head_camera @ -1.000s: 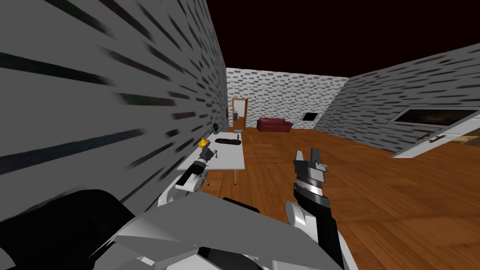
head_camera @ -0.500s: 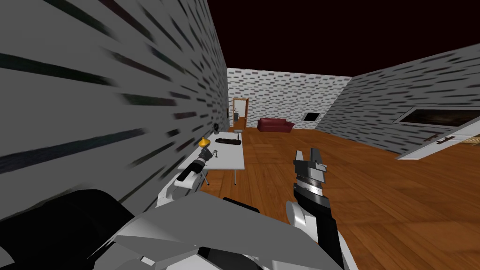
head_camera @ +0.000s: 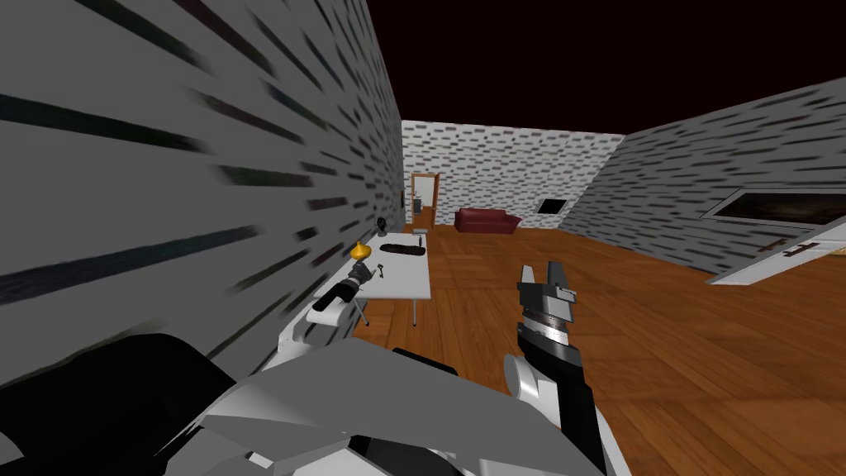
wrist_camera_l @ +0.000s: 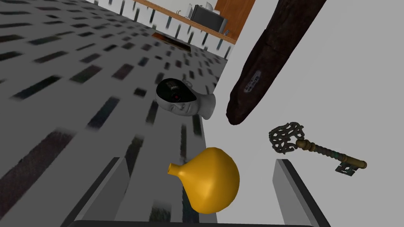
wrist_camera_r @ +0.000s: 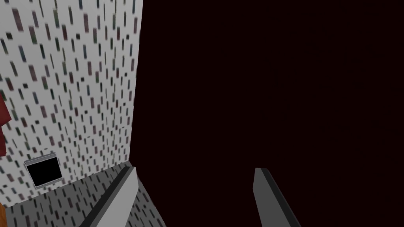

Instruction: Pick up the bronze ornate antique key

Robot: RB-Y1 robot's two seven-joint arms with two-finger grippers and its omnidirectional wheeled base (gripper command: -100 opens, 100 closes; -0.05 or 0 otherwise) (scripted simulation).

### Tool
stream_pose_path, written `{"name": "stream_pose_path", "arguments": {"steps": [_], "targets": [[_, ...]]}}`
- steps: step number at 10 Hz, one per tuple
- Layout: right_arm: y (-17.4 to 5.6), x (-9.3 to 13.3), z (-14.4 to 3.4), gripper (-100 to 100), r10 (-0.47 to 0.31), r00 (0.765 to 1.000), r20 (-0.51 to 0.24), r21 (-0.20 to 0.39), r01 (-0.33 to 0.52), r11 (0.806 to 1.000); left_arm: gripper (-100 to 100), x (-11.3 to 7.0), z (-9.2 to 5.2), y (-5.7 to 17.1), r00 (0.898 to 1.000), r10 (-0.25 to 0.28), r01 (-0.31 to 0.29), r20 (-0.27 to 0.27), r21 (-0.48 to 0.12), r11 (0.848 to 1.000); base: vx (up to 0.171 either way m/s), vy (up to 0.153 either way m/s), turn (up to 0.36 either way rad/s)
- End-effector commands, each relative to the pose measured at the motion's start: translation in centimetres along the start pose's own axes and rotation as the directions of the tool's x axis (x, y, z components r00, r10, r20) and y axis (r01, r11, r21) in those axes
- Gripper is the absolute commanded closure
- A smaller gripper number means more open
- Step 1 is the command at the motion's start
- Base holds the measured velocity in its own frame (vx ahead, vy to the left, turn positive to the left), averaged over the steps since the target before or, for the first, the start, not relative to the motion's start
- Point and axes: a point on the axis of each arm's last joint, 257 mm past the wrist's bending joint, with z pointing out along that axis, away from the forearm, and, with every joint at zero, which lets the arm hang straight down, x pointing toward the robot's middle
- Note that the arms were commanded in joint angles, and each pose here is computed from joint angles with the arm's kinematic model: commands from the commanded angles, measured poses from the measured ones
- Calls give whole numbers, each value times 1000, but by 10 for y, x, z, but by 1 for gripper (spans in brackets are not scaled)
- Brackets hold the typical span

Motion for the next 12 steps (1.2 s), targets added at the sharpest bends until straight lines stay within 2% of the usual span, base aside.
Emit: {"name": "stream_pose_path", "arguments": {"steps": [1, 2, 3, 4, 5, 6, 7, 8, 9, 10, 11, 12], "targets": [[0, 0, 0, 0, 0, 1000, 0, 0, 0, 1000, -100, -11, 0, 8, 999, -22, 23, 33, -38, 999, 8, -13, 15], [0, 0, 0, 0, 0, 1000, 0, 0, 0, 1000, -100, -24, 4, 9, 996, -63, 66, 61, -55, 996, 8, -14, 27], [0, 0, 0, 0, 0, 1000, 0, 0, 0, 1000, -100, -27, 4, 15, 995, -62, 67, 76, -76, 995, 7, -13, 12], [0, 0, 0, 0, 0, 1000, 0, 0, 0, 1000, -100, -39, 8, 15, 989, -104, 113, 104, -87, 990, 11, -14, 21], [0, 0, 0, 0, 0, 1000, 0, 0, 0, 1000, -100, -42, 7, 21, 988, -102, 115, 120, -107, 988, 8, -13, 12], [0, 0, 0, 0, 0, 1000, 0, 0, 0, 1000, -100, -52, 10, 21, 978, -145, 163, 147, -114, 980, 7, -15, 17], [0, 0, 0, 0, 0, 1000, 0, 0, 0, 1000, -100, -55, 9, 26, 976, -143, 165, 163, -132, 977, 8, -12, 12], [0, 0, 0, 0, 0, 1000, 0, 0, 0, 1000, -100, -65, 12, 28, 963, -186, 215, 194, -140, 966, 12, -14, 17], [0, 0, 0, 0, 0, 1000, 0, 0, 0, 1000, -100, -69, 10, 33, 960, -183, 218, 210, -158, 963, 14, -11, 7], [0, 0, 0, 0, 0, 1000, 0, 0, 0, 1000, -100, -78, 13, 36, 943, -226, 270, 244, -166, 948, 14, -10, 14], [0, 0, 0, 0, 0, 1000, 0, 0, 0, 1000, -100, -80, 12, 39, 941, -224, 272, 254, -176, 946, 12, -7, 5], [0, 0, 0, 0, 0, 1000, 0, 0, 0, 1000, -100, -89, 13, 44, 919, -265, 325, 291, -185, 927, 17, -7, 13]]}}
